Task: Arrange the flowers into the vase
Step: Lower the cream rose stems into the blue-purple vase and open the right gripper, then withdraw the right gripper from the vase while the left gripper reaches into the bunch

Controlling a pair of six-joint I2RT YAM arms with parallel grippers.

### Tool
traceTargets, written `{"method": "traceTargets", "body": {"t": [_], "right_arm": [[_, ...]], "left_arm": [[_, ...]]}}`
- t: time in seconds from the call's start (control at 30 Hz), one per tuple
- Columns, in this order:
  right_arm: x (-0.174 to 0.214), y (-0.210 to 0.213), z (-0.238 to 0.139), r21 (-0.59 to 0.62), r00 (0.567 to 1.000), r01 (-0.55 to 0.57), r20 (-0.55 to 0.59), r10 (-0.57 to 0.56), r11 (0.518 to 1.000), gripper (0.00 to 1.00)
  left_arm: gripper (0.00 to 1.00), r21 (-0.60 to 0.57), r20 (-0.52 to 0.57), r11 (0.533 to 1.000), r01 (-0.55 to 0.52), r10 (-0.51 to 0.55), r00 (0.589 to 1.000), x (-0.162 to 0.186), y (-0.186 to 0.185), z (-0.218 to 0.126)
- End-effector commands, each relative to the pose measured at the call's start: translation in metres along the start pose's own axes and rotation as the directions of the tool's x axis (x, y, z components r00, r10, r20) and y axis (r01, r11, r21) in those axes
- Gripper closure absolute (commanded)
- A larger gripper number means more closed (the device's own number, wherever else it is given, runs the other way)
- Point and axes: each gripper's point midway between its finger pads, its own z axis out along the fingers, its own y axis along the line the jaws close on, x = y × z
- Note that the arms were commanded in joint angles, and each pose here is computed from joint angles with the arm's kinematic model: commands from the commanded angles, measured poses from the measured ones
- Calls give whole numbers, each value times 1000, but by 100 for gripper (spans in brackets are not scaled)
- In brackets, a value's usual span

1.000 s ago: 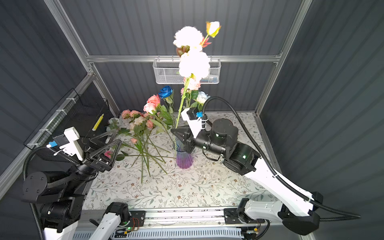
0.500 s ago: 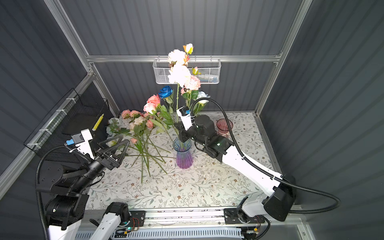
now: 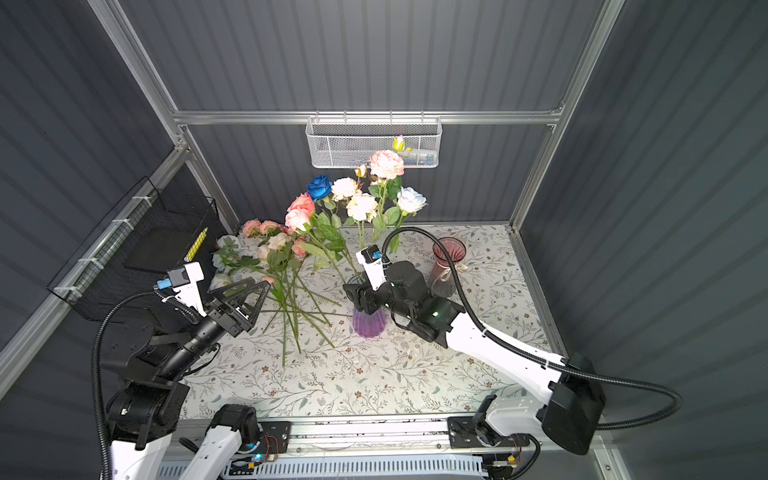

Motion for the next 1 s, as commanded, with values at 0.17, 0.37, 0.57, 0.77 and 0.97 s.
{"method": "traceTargets", "body": {"t": [0.17, 0.37, 0.57, 0.77, 0.97], "right_arm": [[-11, 4, -47, -11, 990, -104, 94, 104, 995, 27], [-16, 16, -80, -88, 981, -119, 142, 130, 989, 27], [-11, 23, -95, -130, 979, -122, 145, 141, 984, 28], [-9, 21, -105, -121, 979, -111, 155, 129, 986, 29], [-9, 19, -115, -112, 979, -102, 168, 120, 988, 29]], "left_arm": [[1, -164, -43, 985, 54, -62, 997, 25, 45, 6], [5, -348, -89, 930, 114, -154, 984, 58, 100, 15], [25, -526, -204, 838, 148, -293, 934, 118, 171, 39], [43, -680, -216, 728, 93, -320, 922, 144, 229, 48], [56, -808, -294, 587, -52, -325, 899, 162, 286, 55]]}}
